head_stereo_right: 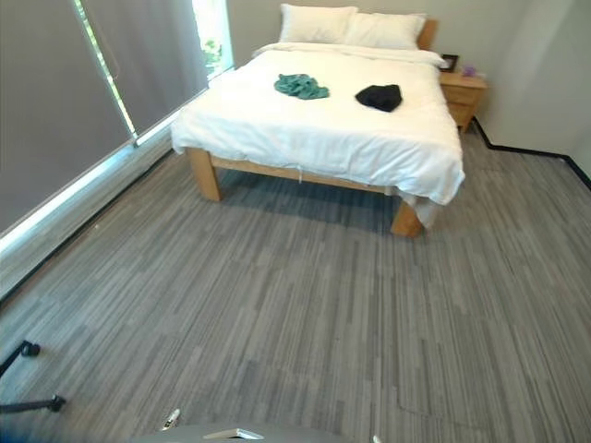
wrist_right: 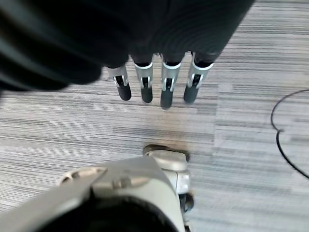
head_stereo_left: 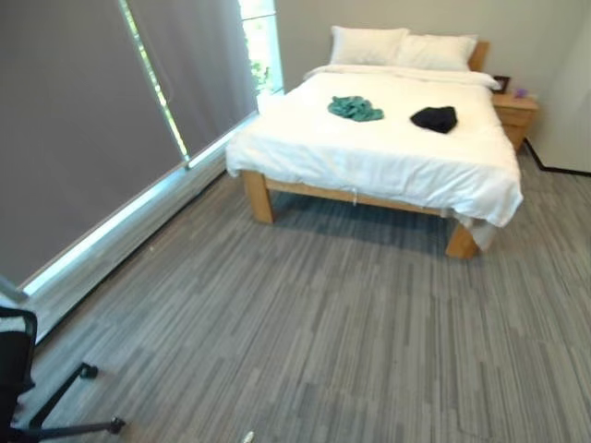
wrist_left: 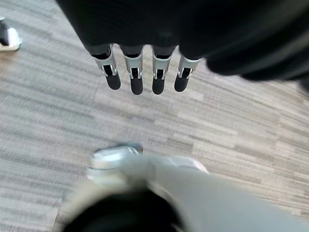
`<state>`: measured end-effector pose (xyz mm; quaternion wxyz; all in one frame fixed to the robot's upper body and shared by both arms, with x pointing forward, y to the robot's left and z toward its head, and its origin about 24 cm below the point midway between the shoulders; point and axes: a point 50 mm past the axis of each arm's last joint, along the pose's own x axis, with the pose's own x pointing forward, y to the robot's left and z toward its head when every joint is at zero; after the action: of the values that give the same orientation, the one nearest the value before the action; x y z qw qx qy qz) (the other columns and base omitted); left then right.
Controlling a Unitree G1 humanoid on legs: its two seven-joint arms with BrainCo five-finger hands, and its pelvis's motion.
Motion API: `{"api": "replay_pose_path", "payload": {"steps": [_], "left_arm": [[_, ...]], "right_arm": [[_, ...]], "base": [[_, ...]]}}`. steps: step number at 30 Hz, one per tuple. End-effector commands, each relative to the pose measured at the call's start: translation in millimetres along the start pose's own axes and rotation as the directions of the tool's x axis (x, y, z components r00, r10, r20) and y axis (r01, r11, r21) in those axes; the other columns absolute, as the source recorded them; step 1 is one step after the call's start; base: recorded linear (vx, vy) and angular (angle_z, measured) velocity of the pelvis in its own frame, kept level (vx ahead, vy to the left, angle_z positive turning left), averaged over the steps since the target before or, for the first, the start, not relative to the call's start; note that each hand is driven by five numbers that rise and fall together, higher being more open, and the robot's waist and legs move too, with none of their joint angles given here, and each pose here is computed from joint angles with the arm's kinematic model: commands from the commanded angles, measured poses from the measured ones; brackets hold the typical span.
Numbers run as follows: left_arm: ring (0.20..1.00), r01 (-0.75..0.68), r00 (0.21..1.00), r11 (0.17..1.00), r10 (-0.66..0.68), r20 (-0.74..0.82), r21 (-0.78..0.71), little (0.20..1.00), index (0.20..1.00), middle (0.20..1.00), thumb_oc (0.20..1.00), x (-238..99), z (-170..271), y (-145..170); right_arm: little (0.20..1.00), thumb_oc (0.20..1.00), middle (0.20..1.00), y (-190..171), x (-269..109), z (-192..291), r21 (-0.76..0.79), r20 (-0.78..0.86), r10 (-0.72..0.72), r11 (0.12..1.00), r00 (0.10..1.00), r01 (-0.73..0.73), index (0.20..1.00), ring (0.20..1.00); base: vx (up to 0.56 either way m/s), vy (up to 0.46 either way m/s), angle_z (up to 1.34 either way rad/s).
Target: Pick up bed clothes into laundry basket.
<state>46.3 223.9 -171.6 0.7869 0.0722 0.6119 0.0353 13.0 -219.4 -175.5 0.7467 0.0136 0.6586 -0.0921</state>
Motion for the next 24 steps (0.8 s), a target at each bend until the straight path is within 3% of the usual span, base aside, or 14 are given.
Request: {"api": "replay_pose_path", "payload": {"steps": [1,10,12,15,17,18,19,20,21,22,24], "left_arm": [[1.000,-0.013,0.990,0.997,0.002,0.139,0.076,1.000,1.000,1.000,1.000,4,47,-9],[1.000,0.026,0.981,0.996,-0.010,0.192,-0.081,1.000,1.000,1.000,1.000,4,59,-10],[1.000,-0.001,0.963,0.973,0.063,0.263,-0.230,1.000,1.000,1.000,1.000,3,79,2],[1.000,0.023,0.950,0.966,0.059,0.306,-0.257,1.000,1.000,1.000,1.000,2,96,3],[1.000,0.037,0.929,0.967,0.059,0.365,-0.250,1.000,1.000,1.000,1.000,-1,122,4],[1.000,0.071,0.875,0.964,0.064,0.481,-0.257,1.000,1.000,1.000,1.000,-11,162,7],[1.000,0.071,0.874,0.964,0.064,0.481,-0.257,1.000,1.000,1.000,1.000,-11,163,7],[1.000,0.134,0.762,0.965,0.045,0.646,-0.225,1.000,1.000,1.000,1.000,-32,209,6],[1.000,0.185,0.596,0.975,-0.009,0.803,-0.127,1.000,1.000,1.000,1.000,-66,245,4],[1.000,0.185,0.596,0.975,-0.009,0.803,-0.127,1.000,1.000,1.000,1.000,-66,245,4],[1.000,0.166,0.462,0.986,-0.076,0.884,-0.002,1.000,1.000,1.000,1.000,-96,255,7]], "right_arm": [[1.000,1.000,1.000,2,1,48,-0.087,0.139,0.009,0.996,0.990,0.003,1.000,1.000],[1.000,1.000,1.000,-4,1,38,-0.092,0.098,-0.007,0.996,0.995,0.016,1.000,1.000],[1.000,1.000,1.000,-10,0,37,0.013,0.099,-0.035,0.999,0.994,0.034,1.000,1.000],[1.000,1.000,1.000,-17,-1,52,0.099,0.155,-0.056,0.994,0.986,0.041,1.000,1.000],[1.000,1.000,1.000,-30,-5,83,0.241,0.249,-0.099,0.970,0.964,0.037,1.000,1.000],[1.000,1.000,1.000,-36,-12,117,0.331,0.352,-0.115,0.944,0.929,-0.008,1.000,1.000],[1.000,1.000,1.000,-36,-12,117,0.331,0.352,-0.115,0.943,0.929,-0.009,1.000,1.000],[1.000,1.000,1.000,-36,-25,158,0.328,0.498,-0.123,0.943,0.859,-0.055,1.000,1.000],[1.000,1.000,1.000,-29,-54,204,0.277,0.693,-0.102,0.952,0.714,-0.133,1.000,1.000],[1.000,1.000,1.000,-29,-54,204,0.277,0.693,-0.102,0.952,0.714,-0.133,1.000,1.000],[1.000,1.000,1.000,-19,-92,227,0.175,0.852,-0.050,0.966,0.521,-0.193,1.000,1.000]], "base": [[-0.02,0.009,-0.04],[0.00,0.007,0.01],[0.04,0.024,0.01],[0.00,0.013,0.00],[0.00,0.058,-0.05],[-0.01,0.055,-0.12],[-0.02,0.068,-0.26],[-0.05,0.058,-0.26],[-0.05,0.058,-0.21],[-0.04,0.040,-0.08],[-0.02,0.047,-0.05]]}}
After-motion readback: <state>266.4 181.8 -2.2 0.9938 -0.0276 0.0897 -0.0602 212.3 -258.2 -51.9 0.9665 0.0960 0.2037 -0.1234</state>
